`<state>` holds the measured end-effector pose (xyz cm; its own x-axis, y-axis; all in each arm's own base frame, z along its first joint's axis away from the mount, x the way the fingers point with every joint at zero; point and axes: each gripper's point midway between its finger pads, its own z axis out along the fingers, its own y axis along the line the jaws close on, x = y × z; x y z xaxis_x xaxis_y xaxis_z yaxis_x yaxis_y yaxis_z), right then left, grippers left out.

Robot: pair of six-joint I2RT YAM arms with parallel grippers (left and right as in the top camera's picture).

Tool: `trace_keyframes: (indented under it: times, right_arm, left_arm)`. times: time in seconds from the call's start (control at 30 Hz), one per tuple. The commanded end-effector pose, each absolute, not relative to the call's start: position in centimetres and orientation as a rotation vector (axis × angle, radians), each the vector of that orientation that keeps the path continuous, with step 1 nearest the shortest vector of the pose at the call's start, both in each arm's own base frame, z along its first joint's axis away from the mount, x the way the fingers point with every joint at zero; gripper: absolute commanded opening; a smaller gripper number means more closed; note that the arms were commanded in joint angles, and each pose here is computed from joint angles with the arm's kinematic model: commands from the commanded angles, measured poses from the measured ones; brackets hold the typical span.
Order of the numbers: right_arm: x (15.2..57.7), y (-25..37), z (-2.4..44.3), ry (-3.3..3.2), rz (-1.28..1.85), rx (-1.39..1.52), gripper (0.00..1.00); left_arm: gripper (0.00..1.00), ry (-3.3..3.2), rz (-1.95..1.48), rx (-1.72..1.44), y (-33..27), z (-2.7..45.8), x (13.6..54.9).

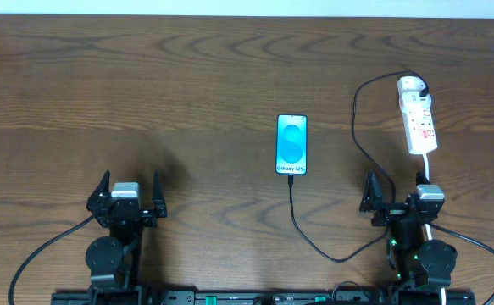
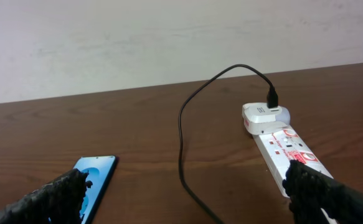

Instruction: Plug charger to phone and switch on socket

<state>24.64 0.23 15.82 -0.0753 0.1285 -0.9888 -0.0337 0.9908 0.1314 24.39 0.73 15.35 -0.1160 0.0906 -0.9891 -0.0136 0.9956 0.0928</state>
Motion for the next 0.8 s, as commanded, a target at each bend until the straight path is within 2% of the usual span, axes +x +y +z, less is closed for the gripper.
trace_keyframes:
  times: [0.0,0.77]
  right_arm:
    - [24.65,-0.02,15.62,1.648,0.117,0.076,0.99]
    - [24.65,-0.02,15.62,1.648,0.117,0.076,0.99]
  left_arm:
    - [0.92,1.72,0.086,0.085,0.45,13.79,24.41]
    - [0.93,1.721,0.086,0.085,0.45,13.77,24.41]
